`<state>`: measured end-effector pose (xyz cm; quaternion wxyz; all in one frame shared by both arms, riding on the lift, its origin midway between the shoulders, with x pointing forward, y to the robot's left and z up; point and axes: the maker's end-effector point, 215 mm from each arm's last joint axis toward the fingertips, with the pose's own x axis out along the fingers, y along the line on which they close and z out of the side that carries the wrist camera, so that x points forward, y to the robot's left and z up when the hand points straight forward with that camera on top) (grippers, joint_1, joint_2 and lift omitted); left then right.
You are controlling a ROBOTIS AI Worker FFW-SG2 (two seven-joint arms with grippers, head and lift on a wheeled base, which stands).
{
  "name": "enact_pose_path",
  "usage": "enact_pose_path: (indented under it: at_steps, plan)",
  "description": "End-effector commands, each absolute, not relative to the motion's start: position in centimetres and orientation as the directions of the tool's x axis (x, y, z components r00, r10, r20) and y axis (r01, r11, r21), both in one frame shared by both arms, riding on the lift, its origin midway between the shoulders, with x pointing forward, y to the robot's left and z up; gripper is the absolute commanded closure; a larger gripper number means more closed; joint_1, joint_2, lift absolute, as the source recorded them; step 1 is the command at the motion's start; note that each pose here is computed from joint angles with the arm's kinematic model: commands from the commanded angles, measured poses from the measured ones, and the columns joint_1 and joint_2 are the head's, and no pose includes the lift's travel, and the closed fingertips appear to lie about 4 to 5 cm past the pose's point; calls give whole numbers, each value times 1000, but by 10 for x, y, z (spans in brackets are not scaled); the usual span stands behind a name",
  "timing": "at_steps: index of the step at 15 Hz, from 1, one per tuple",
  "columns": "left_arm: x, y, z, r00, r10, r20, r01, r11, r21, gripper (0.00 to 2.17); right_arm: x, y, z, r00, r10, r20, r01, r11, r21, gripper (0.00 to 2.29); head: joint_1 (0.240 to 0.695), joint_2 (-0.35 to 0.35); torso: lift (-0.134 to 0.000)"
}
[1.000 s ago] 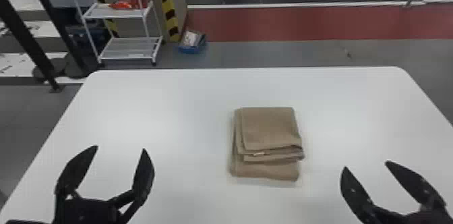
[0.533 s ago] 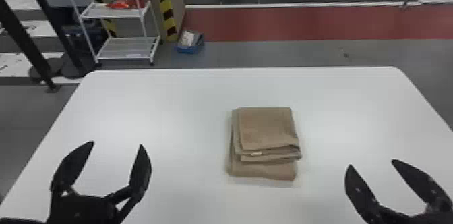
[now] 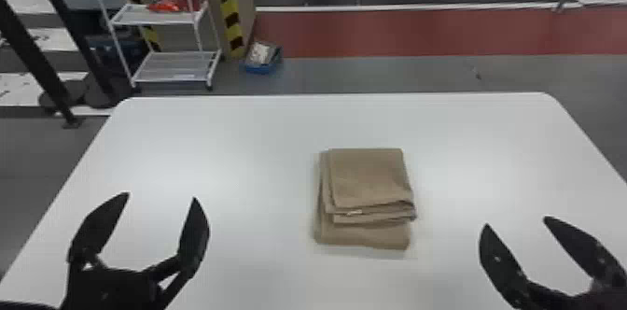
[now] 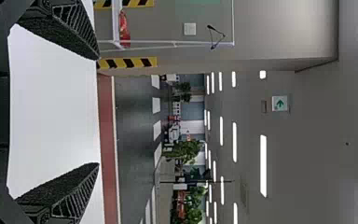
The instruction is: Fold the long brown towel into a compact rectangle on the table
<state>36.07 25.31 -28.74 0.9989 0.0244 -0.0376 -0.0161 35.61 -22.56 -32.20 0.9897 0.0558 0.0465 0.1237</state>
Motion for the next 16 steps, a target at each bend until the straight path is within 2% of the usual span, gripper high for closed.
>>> enact_pose_path:
  at_steps: [1, 11, 16]
  plan:
    - [360, 252, -286, 996, -37, 77, 33, 998, 49, 80, 356, -226, -318, 966, 250, -70, -241, 963, 124, 97, 695, 45, -123]
    - [358, 254, -283, 997, -33, 76, 28, 998, 54, 83, 353, -224, -314, 966, 251, -64, -242, 962, 131, 124, 695, 49, -123]
    - [357, 252, -282, 996, -41, 75, 37, 998, 47, 83, 352, -219, -303, 967, 254, -23, -249, 961, 118, 124, 695, 50, -123]
